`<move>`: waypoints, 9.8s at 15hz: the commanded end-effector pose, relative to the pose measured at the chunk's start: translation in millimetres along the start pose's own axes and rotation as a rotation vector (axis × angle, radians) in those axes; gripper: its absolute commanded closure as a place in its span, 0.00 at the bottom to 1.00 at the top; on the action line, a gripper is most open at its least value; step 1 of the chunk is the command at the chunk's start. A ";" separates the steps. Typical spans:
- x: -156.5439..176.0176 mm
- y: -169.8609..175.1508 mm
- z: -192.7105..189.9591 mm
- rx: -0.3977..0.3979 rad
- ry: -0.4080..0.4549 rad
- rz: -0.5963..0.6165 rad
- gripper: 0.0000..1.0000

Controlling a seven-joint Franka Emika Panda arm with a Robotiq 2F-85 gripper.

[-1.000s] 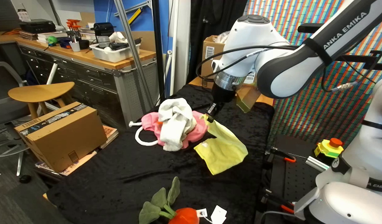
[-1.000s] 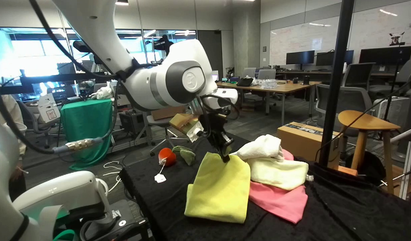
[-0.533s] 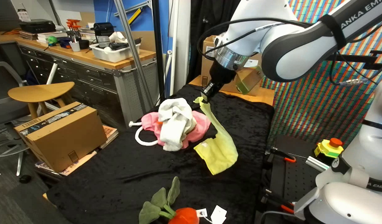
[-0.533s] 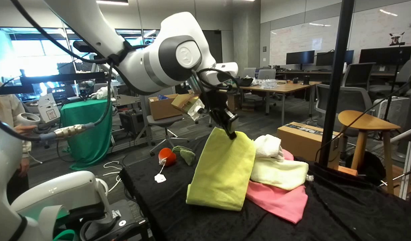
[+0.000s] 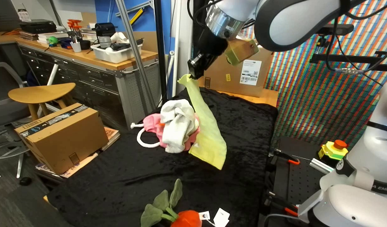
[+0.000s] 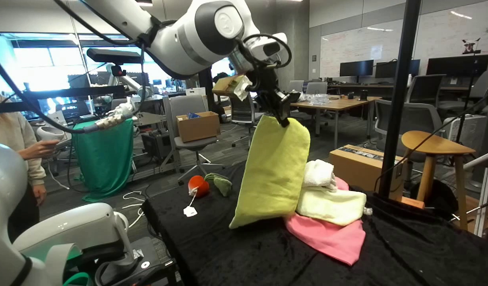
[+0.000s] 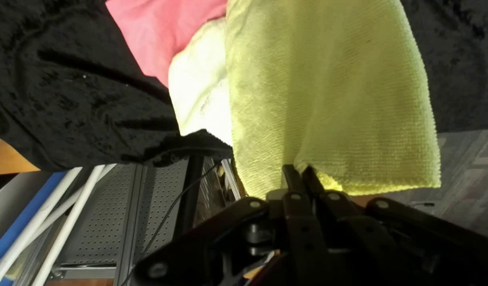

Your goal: Pile all the objects on the middle back of the table

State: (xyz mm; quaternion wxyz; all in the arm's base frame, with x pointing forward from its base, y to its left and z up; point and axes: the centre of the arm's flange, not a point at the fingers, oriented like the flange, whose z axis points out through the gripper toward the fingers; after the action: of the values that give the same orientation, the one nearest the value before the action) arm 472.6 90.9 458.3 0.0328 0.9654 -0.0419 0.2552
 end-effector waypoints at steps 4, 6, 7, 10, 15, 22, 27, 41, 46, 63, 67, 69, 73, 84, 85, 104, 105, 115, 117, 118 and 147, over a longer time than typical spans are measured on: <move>84.4 22.4 -38.3 -0.009 0.089 0.052 0.98; 100.1 29.6 -46.1 -0.004 0.112 0.063 0.98; 106.5 32.4 -49.4 -0.002 0.123 0.067 0.98; 121.6 38.2 -53.9 0.000 0.146 0.073 0.98; 128.6 29.2 -45.8 0.004 0.142 0.036 0.98; 107.5 -5.7 -2.6 0.002 0.056 -0.077 0.98; 90.4 -18.7 55.3 -0.048 -0.055 -0.131 0.98; 25.9 -37.1 163.1 -0.094 -0.297 -0.227 0.98; 18.8 -43.2 170.5 -0.087 -0.317 -0.229 0.97; 10.8 -36.9 75.8 -0.085 -0.310 -0.352 0.00; -10.6 -72.0 73.8 -0.070 -0.313 -0.433 0.00; -25.3 -92.7 74.9 -0.054 -0.322 -0.472 0.00; -60.2 -135.8 80.7 -0.020 -0.358 -0.558 0.00; -134.3 -211.8 112.2 0.037 -0.459 -0.693 0.00; -138.6 -215.7 117.6 0.036 -0.470 -0.702 0.00; -159.6 -266.7 131.4 0.125 -0.556 -0.638 0.00; -162.3 -268.8 133.0 0.130 -0.561 -0.630 0.00; -177.5 -294.6 133.0 0.192 -0.617 -0.613 0.00; -176.1 -295.5 134.4 0.199 -0.626 -0.604 0.00; -176.0 -295.2 135.5 0.205 -0.629 -0.601 0.00; -158.9 -271.4 158.1 0.270 -0.705 -0.540 0.96</move>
State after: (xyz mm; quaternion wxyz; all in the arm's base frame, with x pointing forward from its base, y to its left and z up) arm 429.2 362.6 222.2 -0.0399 0.9638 0.2424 -0.1031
